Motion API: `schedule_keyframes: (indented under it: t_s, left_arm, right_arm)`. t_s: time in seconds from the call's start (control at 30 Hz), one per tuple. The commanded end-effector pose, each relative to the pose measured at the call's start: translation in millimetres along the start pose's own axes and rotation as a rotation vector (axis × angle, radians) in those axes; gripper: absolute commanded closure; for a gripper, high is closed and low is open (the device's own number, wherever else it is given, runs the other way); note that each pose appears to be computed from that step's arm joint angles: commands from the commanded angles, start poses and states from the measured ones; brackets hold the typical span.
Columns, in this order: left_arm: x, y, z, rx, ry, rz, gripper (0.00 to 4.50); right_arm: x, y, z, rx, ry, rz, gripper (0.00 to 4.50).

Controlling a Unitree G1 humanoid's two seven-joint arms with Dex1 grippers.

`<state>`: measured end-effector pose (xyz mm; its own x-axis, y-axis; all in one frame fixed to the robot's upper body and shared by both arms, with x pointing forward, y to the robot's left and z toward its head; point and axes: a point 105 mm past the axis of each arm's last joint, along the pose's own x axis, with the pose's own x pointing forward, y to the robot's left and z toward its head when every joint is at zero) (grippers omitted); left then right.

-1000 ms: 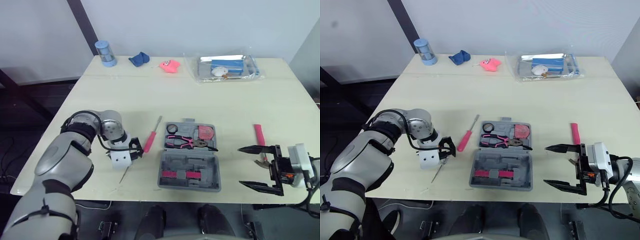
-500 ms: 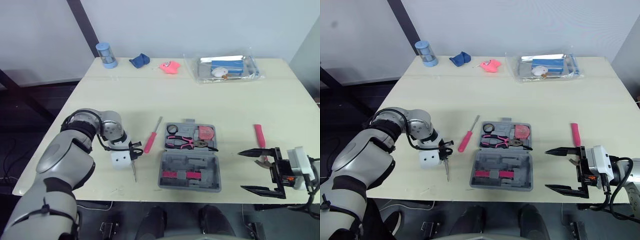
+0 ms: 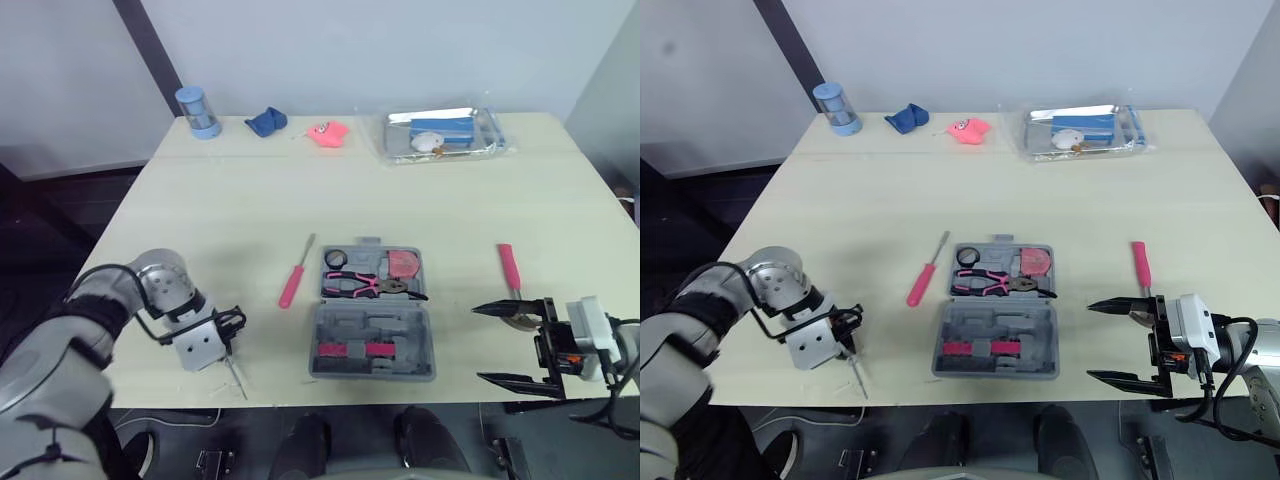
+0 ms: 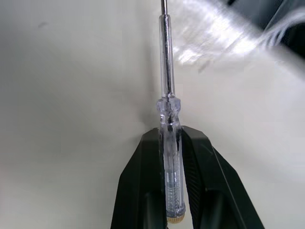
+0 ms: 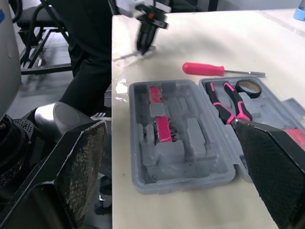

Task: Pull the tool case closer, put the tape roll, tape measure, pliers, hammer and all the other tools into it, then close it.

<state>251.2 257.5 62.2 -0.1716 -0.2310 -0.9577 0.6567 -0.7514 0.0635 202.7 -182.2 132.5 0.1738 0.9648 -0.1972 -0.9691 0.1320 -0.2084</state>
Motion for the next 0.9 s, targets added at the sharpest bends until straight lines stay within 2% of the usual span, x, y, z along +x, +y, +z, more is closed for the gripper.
schedule_keyframes:
  t_s: [0.03, 0.27, 0.43, 0.53, 0.7, 0.9]
  left_arm:
    - [-20, 11, 6, -0.082, 0.014, 0.123, 4.45]
    - [-33, 22, 5, -0.320, 0.040, 0.368, 4.45]
    - [-43, 16, 9, -0.659, -0.003, 0.569, 4.45]
    - [-42, 7, 15, -0.826, -0.001, 0.612, 4.45]
    - [-48, 16, 23, -1.155, -0.118, 0.871, 4.45]
    - [-48, 17, 32, -1.484, -0.200, 1.085, 4.45]
  right_arm:
    - [2, -1, 6, -0.041, -0.020, 0.003, 0.00]
    - [1, 0, 6, -0.044, -0.019, 0.005, 0.00]
    - [1, 1, 6, -0.043, -0.018, 0.000, 0.00]
    - [3, 1, 6, -0.045, -0.026, 0.002, 0.00]
    - [5, -2, 6, -0.047, -0.037, 0.014, 0.00]
    - [4, -4, 5, -0.053, -0.036, 0.024, 0.00]
